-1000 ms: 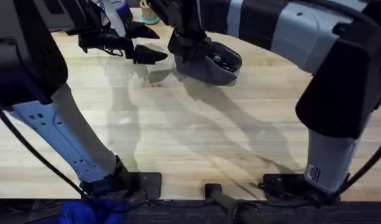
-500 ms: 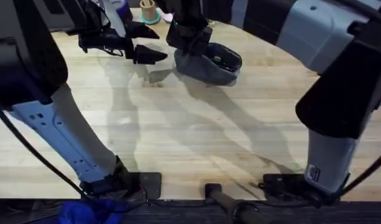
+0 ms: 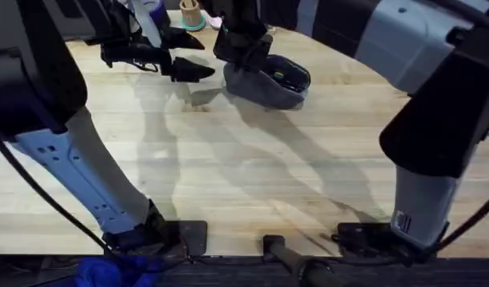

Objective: Unzip the bag, pick up the pens from the table one at a time and place them inside, then zip the bag closed.

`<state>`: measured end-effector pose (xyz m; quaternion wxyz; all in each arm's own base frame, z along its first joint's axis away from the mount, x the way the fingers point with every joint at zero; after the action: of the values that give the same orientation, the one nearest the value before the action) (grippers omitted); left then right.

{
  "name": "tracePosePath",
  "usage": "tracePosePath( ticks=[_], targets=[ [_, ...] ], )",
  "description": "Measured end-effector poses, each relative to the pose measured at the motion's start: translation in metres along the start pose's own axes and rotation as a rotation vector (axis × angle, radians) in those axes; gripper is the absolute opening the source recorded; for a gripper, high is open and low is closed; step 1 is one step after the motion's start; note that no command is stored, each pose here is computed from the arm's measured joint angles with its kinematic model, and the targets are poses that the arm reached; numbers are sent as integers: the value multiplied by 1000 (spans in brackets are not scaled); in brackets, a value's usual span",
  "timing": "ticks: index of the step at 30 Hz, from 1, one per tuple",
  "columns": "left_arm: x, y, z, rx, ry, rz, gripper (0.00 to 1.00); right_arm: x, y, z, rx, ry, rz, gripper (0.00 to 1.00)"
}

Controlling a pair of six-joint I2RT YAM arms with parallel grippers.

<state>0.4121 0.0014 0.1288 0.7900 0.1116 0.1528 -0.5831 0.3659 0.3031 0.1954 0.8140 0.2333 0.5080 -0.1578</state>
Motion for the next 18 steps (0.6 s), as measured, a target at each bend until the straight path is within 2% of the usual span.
tracePosePath(
  ticks=[6,14,18],
  targets=[
    [6,-2,3,7,0,-16,994,0,0,0,0,0,0,33],
    [28,-7,12,59,-4,-58,995,0,0,0,0,0,0,33],
    [35,-9,15,73,-5,-76,945,0,0,0,0,0,0,33]
  ],
)
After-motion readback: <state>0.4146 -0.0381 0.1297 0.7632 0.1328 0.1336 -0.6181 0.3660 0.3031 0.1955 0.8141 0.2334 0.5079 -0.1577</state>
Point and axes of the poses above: each hand's point on the last joint's axis, 136 mm out from that joint toward the fingers, its own x axis out along the fingers, its own y axis along the line the jaws close on, z = x × y, the point moved 7 cm from there along -x, back along the fingers, and after that the axes turned 12 degrees about x, right-handed, at the moved point
